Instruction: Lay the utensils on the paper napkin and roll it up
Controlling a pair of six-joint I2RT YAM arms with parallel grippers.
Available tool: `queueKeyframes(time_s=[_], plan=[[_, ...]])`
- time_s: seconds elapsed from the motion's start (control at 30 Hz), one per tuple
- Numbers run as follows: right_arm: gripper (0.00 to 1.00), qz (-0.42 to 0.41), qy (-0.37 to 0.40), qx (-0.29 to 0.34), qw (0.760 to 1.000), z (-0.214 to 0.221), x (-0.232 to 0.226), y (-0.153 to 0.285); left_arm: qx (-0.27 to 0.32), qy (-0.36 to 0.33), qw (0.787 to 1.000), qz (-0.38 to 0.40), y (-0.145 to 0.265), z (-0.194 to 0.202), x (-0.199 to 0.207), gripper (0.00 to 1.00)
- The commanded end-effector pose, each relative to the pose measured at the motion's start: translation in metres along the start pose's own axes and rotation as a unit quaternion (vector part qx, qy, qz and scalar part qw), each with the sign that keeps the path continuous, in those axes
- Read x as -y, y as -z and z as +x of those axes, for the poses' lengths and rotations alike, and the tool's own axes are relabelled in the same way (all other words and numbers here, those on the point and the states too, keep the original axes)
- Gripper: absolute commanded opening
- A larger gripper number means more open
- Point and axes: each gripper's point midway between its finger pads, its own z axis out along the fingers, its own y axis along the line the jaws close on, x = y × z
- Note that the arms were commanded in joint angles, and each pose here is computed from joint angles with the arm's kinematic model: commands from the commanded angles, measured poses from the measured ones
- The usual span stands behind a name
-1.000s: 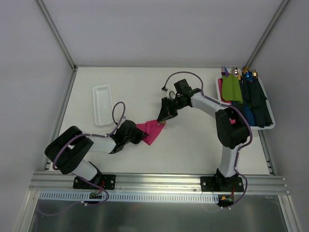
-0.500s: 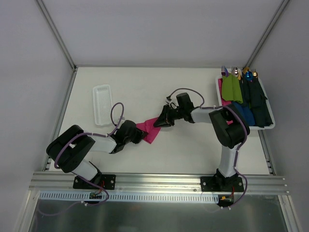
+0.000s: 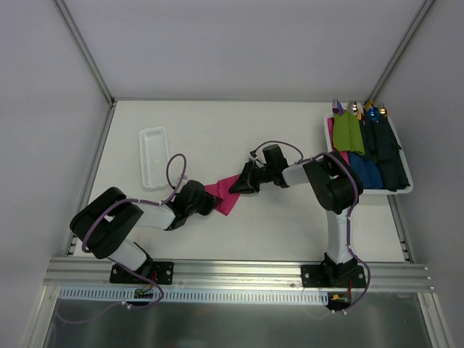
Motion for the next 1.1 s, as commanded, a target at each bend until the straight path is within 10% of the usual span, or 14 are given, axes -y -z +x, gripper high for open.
queueKeyframes(time_s=[0.0,0.2,0.53,1.07], plan=[[0.18,0.002,-0.005,0.011,1.0,-0.007,0.007,-0.004,0.022,-0.038,0.993,-0.114,0.001,-0.007,-0.069,0.0],[0.17,0.034,-0.01,0.012,0.999,-0.006,0.021,-0.004,0.018,-0.089,0.994,-0.056,0.003,-0.007,-0.04,0.0],[0.15,0.08,-0.001,0.009,0.997,-0.006,0.036,0.0,0.064,-0.13,0.986,0.08,0.058,-0.027,0.024,0.36],[0.13,0.114,0.002,0.004,0.993,-0.007,0.045,0.001,0.091,-0.068,0.993,-0.004,0.068,-0.043,-0.059,0.55]])
